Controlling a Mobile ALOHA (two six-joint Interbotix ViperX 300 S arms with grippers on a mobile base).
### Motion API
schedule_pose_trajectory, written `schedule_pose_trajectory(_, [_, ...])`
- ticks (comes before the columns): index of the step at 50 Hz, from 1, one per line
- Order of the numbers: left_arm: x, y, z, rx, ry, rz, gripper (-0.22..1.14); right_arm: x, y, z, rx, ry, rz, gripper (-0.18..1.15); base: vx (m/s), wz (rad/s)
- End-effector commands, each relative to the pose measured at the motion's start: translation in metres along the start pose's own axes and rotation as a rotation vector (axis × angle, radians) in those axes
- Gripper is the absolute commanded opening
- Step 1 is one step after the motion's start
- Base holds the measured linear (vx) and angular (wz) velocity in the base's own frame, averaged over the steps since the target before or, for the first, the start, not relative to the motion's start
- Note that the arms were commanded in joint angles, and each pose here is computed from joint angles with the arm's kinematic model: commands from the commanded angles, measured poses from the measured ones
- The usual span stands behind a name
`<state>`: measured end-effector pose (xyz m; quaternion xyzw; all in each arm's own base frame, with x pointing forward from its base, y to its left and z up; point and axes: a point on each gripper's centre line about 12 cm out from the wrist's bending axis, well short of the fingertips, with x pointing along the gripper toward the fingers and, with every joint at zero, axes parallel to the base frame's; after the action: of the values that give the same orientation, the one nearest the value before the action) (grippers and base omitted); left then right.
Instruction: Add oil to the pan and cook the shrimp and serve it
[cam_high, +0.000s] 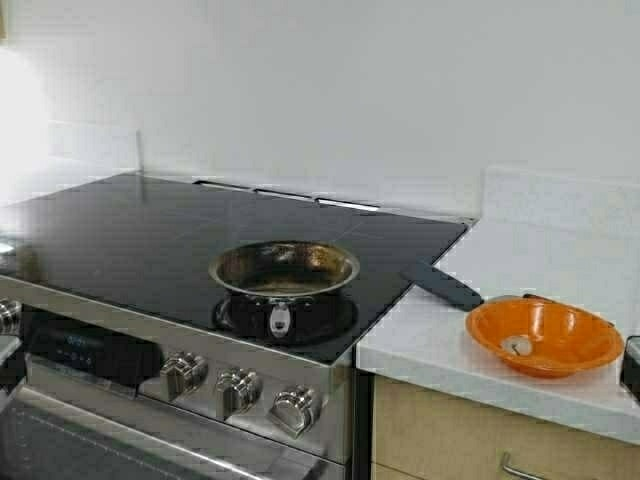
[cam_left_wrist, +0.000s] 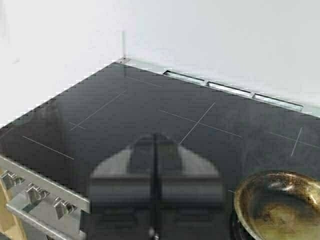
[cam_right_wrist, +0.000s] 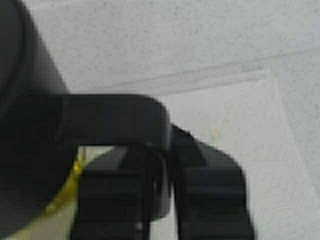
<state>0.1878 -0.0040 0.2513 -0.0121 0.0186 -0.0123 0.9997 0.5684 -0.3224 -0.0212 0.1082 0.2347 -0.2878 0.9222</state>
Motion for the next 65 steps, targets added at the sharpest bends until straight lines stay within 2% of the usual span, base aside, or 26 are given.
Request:
schedule_pose_trajectory(1, [0.002,0.0,0.009,-0.001,-0.023,-0.001,0.03,-0.008,0.006,0.026,0.005,-0.03,0.028,0.83,0.0,0.0])
schedule_pose_trajectory(4, [0.002,0.0,0.008,-0.001,-0.021,-0.001,0.03,-0.008,0.006,0.025,0.006,-0.024,0.034,0.87,0.0,0.0])
schedule_pose_trajectory(30, [0.002,0.0,0.006,-0.004,-0.014,0.0,0.03,-0.014,0.005,0.016,0.006,0.02,0.042,0.86,0.0,0.0])
schedule_pose_trajectory(65, [0.0,0.0,-0.001,-0.002,0.006,0.002,0.03,-0.054,0.002,0.01,0.02,0.113,0.039,0.86,0.0,0.0])
